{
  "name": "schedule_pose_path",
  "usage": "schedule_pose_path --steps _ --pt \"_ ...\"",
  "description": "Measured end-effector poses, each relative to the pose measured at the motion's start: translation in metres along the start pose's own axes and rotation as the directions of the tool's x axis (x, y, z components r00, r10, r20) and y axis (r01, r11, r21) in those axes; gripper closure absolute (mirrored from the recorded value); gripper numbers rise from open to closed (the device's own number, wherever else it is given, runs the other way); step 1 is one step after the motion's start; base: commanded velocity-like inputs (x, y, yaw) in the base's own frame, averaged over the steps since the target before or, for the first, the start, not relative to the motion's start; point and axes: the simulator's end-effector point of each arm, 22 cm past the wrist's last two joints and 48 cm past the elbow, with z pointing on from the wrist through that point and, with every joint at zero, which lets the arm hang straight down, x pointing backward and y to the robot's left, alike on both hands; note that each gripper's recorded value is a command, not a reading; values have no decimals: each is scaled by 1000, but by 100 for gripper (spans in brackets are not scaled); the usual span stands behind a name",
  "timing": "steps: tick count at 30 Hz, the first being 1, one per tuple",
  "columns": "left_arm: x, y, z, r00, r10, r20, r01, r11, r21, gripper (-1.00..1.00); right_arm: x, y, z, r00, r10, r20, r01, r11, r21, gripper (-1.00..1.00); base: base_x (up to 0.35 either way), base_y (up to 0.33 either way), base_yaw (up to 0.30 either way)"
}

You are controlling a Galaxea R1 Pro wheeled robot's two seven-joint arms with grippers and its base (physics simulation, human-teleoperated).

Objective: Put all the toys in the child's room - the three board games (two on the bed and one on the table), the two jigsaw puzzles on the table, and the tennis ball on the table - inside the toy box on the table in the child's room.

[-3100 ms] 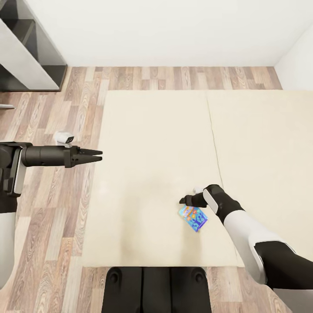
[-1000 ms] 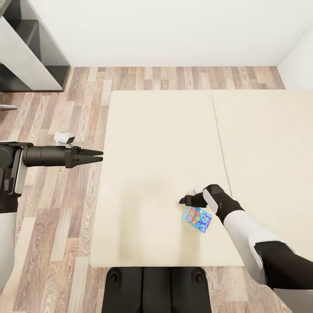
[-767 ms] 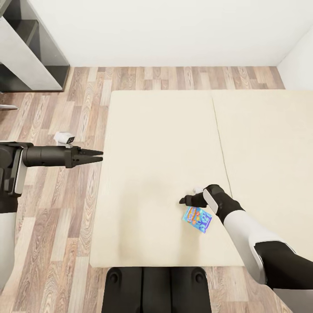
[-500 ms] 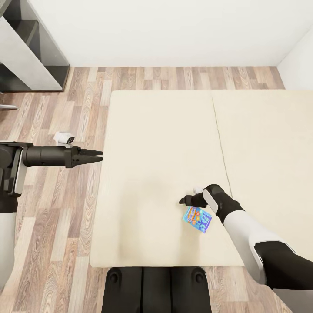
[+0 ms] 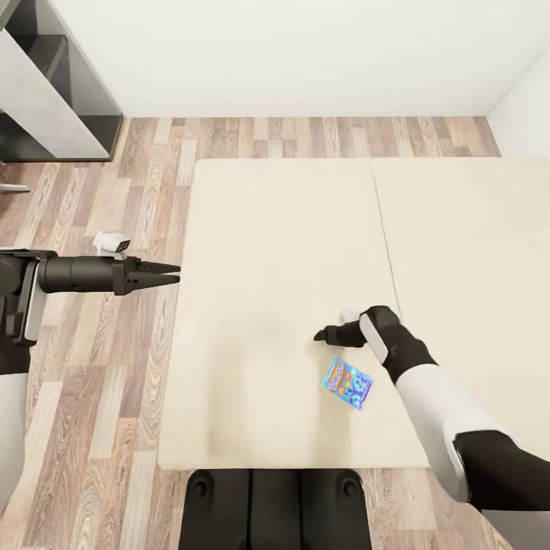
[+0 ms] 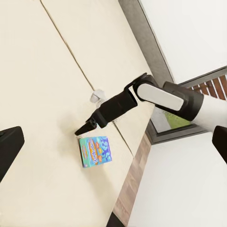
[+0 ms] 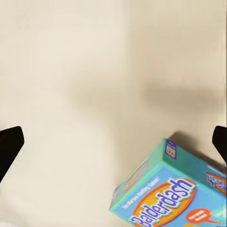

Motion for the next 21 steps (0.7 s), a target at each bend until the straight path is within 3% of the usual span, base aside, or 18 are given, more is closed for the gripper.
schedule_pose_path --steps 9,21 --pt "0 0 -1 1000 -1 1 1 1000 -2 -100 -31 -4 -37 998 -22 53 22 1000 4 -100 0 0 0" --pt "1 1 -1 1000 -4 2 4 1000 -3 -100 -28 -42 -50 997 -15 72 11 999 50 -100 0 0 0"
